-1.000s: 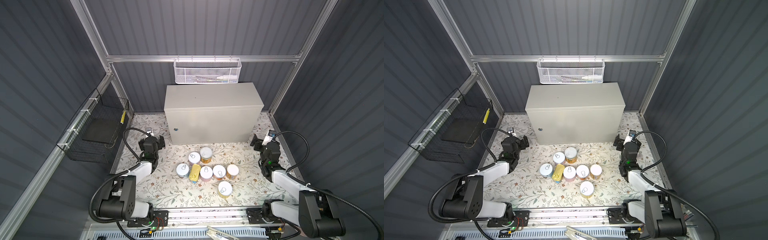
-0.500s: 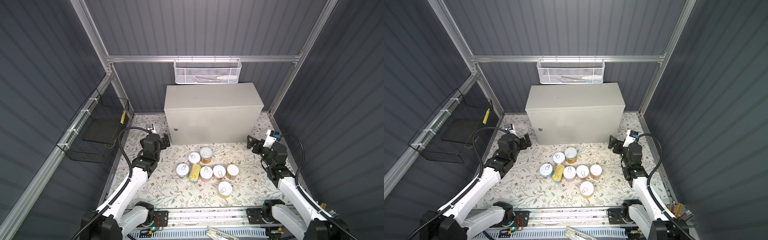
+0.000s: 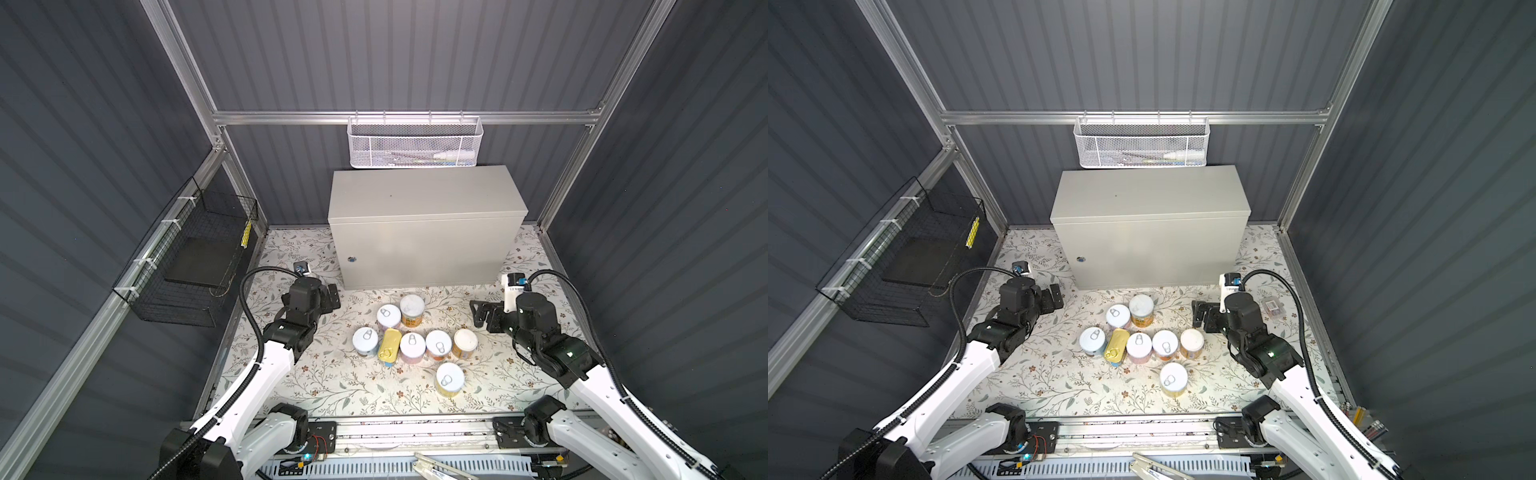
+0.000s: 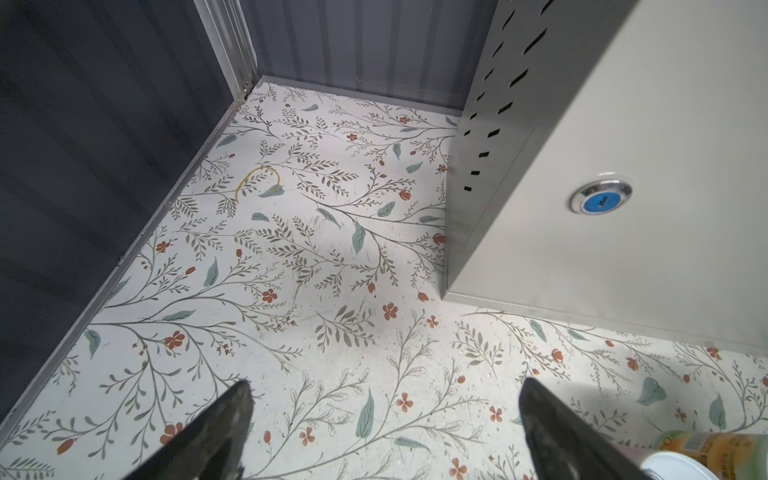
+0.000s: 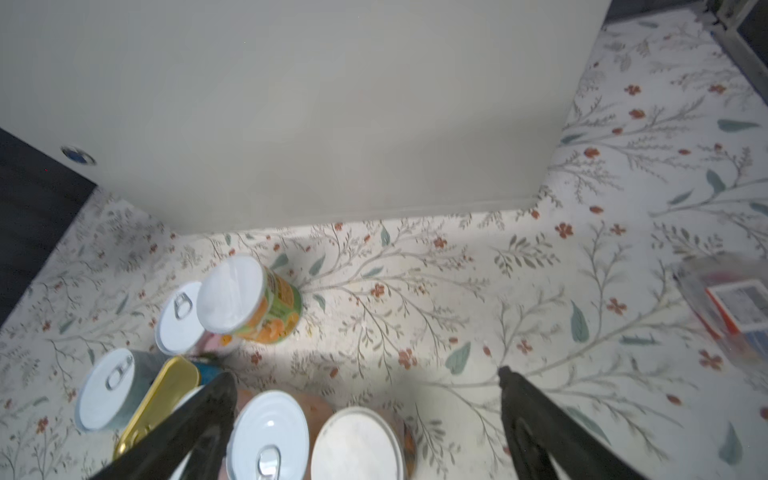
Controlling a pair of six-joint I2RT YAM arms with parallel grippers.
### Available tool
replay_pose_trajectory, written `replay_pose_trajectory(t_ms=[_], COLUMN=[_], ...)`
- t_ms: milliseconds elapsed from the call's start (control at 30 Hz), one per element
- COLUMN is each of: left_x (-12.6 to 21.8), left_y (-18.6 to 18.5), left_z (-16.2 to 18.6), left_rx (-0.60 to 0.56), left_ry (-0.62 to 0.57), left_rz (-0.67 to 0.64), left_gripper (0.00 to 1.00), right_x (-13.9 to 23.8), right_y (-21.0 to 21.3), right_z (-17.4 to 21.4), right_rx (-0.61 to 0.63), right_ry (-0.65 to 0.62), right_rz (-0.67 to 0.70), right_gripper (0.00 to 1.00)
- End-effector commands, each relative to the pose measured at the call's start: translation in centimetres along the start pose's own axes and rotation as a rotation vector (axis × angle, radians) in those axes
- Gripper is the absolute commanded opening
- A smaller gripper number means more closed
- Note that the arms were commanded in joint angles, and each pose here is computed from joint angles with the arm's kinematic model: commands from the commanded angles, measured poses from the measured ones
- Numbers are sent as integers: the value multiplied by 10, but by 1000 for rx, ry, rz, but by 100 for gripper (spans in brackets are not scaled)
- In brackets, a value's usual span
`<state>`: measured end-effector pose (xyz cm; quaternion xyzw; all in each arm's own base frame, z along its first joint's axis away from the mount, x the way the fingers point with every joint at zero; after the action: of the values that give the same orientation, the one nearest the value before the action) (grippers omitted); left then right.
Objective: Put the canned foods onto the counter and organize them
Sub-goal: 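Move the right gripper over the cans and lower onto the yellow pineapple can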
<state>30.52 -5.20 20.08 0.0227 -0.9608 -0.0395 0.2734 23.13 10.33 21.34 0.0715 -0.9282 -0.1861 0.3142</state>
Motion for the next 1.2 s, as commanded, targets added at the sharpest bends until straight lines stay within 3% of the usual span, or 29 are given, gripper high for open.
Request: replay_pose_trajectory(t_ms=[0,500,733,1167], left_x=[-7,-12,-11,-9], left_y=[-8,-24,-25,-24], left_z=[6,28,30,31], left_rx=[6,21,25,30], left_ry=[14,43,44,33], left_rz=[35,142,155,156], left_gripper=[100,100,100,100], right_x=[14,8,14,8], right_y=[-25,22,41,51], right_z=[28,122,143,171], right_rx=[38,155,176,108], right_ry=[102,342,405,482], right_rz=[173,166,165,114], right_gripper=[99,99,99,99])
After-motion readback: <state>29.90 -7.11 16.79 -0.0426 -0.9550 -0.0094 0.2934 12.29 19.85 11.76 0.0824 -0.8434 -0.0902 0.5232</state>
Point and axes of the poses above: each gripper's point midway between its finger pads, its own x axis back along the fingers, its own y axis along the line the jaws close on, z = x × y, the point moved 3 cm from there along x, back along the fingers, and after that the axes turned 11 degrees about -x, right-handed, at the moved point
